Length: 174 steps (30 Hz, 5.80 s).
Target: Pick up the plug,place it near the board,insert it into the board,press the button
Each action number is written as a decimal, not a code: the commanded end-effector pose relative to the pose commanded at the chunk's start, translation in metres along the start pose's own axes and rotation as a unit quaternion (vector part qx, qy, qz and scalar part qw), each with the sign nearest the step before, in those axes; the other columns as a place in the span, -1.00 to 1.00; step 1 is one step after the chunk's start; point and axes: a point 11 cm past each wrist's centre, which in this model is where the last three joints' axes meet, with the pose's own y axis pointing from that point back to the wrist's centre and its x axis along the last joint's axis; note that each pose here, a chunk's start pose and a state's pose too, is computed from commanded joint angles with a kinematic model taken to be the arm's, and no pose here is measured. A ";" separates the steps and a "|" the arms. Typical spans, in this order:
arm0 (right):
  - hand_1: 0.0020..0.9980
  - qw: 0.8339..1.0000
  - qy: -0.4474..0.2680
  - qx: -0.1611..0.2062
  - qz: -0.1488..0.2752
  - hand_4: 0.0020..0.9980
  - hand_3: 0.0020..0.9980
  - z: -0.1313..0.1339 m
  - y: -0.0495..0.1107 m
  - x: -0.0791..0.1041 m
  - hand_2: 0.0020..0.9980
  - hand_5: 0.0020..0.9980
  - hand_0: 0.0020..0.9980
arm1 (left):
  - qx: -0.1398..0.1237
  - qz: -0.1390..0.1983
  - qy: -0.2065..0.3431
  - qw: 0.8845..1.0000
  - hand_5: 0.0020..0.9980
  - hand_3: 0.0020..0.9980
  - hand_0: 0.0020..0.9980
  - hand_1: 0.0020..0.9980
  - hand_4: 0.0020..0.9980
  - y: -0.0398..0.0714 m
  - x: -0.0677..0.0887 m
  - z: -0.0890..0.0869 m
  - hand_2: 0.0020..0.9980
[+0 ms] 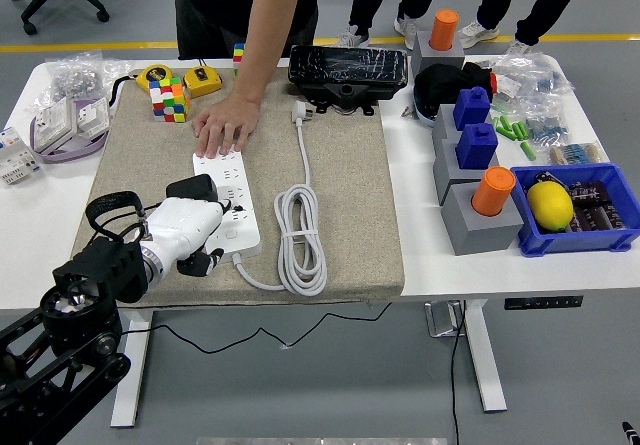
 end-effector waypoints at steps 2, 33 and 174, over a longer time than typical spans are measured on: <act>0.46 1.000 0.000 0.000 0.000 1.00 0.53 0.000 0.000 0.000 0.44 1.00 0.65 | -0.007 0.013 0.006 1.000 -1.00 0.58 -0.65 -0.94 0.18 0.000 0.002 0.002 -0.73; 0.46 1.000 0.000 -0.001 0.001 1.00 0.53 0.001 0.000 0.001 0.44 1.00 0.65 | 0.008 -0.008 0.005 1.000 -0.45 0.90 0.03 0.06 0.70 0.003 -0.002 -0.005 0.08; 0.46 1.000 -0.001 -0.002 0.006 1.00 0.53 0.000 0.000 0.004 0.44 1.00 0.67 | 0.070 -0.005 0.123 0.990 -0.27 0.59 0.43 0.47 1.00 -0.074 0.010 -0.109 0.52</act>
